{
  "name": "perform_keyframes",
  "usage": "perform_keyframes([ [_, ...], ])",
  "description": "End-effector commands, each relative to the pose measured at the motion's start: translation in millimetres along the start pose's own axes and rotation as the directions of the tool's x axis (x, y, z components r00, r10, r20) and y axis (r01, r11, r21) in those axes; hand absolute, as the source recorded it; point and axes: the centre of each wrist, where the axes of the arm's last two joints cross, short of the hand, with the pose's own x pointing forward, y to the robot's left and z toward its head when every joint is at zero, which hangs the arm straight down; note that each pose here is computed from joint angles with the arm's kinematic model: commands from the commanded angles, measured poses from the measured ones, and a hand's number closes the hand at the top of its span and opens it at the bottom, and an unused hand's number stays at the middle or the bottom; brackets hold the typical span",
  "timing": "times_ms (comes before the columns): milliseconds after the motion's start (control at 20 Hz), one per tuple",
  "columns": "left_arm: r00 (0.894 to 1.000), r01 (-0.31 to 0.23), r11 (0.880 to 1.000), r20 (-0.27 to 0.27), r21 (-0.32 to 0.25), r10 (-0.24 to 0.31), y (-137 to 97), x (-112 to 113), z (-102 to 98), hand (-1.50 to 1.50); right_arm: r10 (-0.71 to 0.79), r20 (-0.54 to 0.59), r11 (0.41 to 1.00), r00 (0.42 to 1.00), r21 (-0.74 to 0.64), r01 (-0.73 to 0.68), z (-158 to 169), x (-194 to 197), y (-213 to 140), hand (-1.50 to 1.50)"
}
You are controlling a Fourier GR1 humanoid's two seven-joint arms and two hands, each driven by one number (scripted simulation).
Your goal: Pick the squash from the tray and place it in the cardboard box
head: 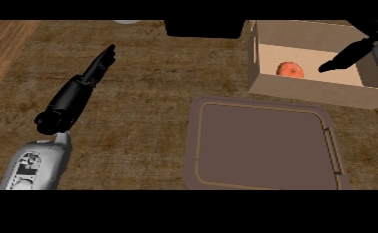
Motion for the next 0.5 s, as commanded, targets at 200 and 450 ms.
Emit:
perform_keyframes([
  [200, 1.000, -0.008, 1.000, -0.001, -0.013, 0.008, -3, -10, 2, 0.00, -0.575, 0.114, 0.791, 0.810, -0.172, 0.587, 12, -13, -12, -1.50],
  [450, 1.000, 0.012, 1.000, 0.025, -0.022, -0.011, 0, 0, 3, 0.00, -0.615, 0.126, 0.719, 0.779, -0.315, 0.619, 59, -22, -43, -1.50],
])
